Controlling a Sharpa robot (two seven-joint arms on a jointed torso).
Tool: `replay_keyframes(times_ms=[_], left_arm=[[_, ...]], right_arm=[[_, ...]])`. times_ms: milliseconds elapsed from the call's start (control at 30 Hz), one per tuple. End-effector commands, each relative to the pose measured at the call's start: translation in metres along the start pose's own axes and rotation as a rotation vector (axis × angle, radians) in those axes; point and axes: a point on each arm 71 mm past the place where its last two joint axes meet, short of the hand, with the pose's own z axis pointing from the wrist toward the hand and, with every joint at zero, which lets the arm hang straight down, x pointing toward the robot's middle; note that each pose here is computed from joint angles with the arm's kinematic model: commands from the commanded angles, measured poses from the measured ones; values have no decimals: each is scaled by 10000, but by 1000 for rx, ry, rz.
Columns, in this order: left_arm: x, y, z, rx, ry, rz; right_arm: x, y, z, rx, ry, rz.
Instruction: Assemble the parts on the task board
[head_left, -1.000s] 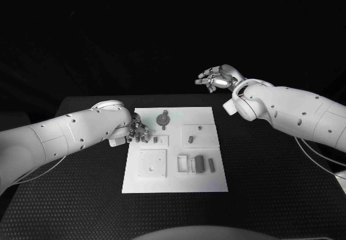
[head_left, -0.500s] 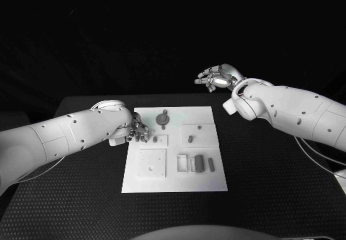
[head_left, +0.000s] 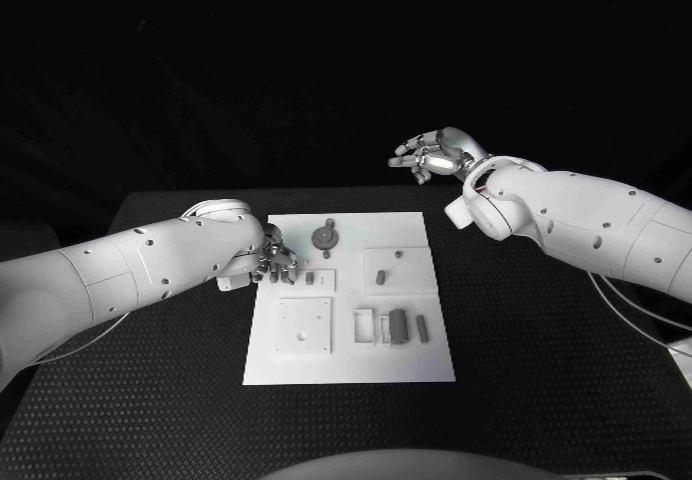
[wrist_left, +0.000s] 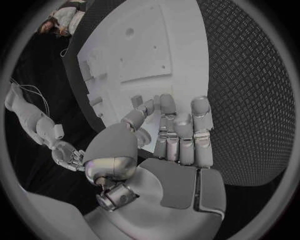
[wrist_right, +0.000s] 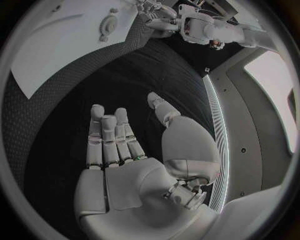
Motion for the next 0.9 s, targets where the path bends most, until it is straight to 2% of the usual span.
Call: replay_keyframes(times_ms=[33, 533, 900], left_arm=[[83, -11, 26, -2, 28, 17], [87, -34, 28, -1, 31, 8], [74, -10, 29, -5, 21, 0]], right_arm=[[12, 6, -1, -8, 13, 2], [14, 7, -1, -8, 14, 2], [8, 3, -2, -7, 12, 2]])
